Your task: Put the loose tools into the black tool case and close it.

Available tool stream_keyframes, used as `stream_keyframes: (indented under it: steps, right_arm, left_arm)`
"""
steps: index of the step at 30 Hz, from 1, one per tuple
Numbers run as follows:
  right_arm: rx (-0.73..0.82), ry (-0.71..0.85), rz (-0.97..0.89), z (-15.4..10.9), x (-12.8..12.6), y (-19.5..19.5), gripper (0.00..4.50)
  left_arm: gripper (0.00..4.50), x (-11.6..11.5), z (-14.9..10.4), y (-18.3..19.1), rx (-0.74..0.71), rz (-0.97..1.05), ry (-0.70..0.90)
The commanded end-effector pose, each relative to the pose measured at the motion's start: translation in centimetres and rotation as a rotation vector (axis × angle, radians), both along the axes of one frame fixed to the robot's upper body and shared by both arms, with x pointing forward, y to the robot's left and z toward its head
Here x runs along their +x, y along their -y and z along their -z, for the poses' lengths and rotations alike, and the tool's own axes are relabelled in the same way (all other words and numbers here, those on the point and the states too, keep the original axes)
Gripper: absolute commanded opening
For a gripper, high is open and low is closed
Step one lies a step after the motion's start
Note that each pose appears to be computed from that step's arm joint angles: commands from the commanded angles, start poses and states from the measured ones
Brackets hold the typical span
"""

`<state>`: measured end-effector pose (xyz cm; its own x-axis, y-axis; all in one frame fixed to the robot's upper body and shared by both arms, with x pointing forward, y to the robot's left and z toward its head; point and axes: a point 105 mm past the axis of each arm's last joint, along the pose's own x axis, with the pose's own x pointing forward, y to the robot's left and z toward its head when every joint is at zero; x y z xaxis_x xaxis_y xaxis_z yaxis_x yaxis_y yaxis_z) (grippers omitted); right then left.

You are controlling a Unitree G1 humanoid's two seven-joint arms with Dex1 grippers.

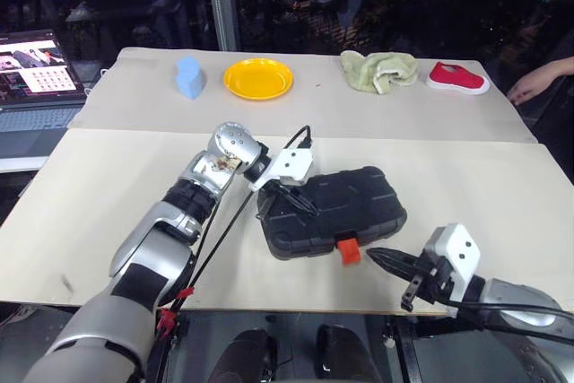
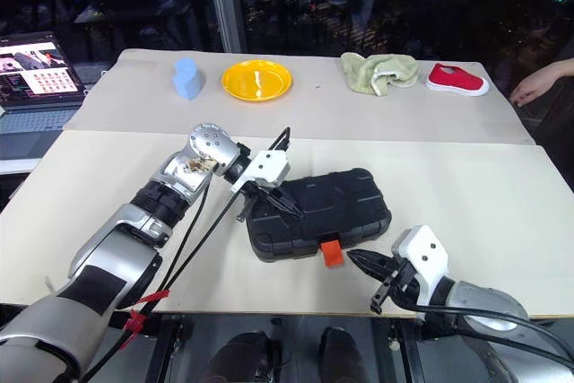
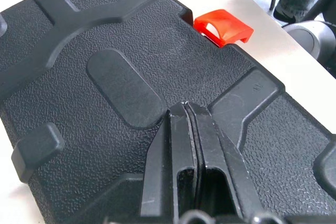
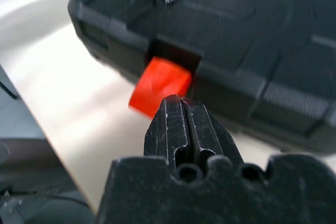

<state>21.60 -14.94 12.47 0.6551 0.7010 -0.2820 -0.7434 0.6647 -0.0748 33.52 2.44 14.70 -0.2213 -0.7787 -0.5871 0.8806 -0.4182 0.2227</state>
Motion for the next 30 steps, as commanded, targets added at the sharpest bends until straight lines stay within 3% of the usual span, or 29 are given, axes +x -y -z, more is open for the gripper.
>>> stream_keyframes:
  steps: [1,11,30]
  right_arm:
    - [0.004,0.016,-0.031,-0.2,0.5,-1.1,0.0]
    - [-0.07,-0.07,-0.059,2.9,0.8,-1.5,0.0]
    - [-0.048,-0.119,-0.009,5.7,1.9,-2.8,0.0]
  left_arm:
    - [0.04,0.1,1.1,-0.4,0.058,-0.021,-0.005]
    - [0.04,0.3,0.5,-0.3,0.035,-0.042,-0.005]
    - [0.04,-0.5,-0.4,1.6,-0.014,-0.018,-0.004]
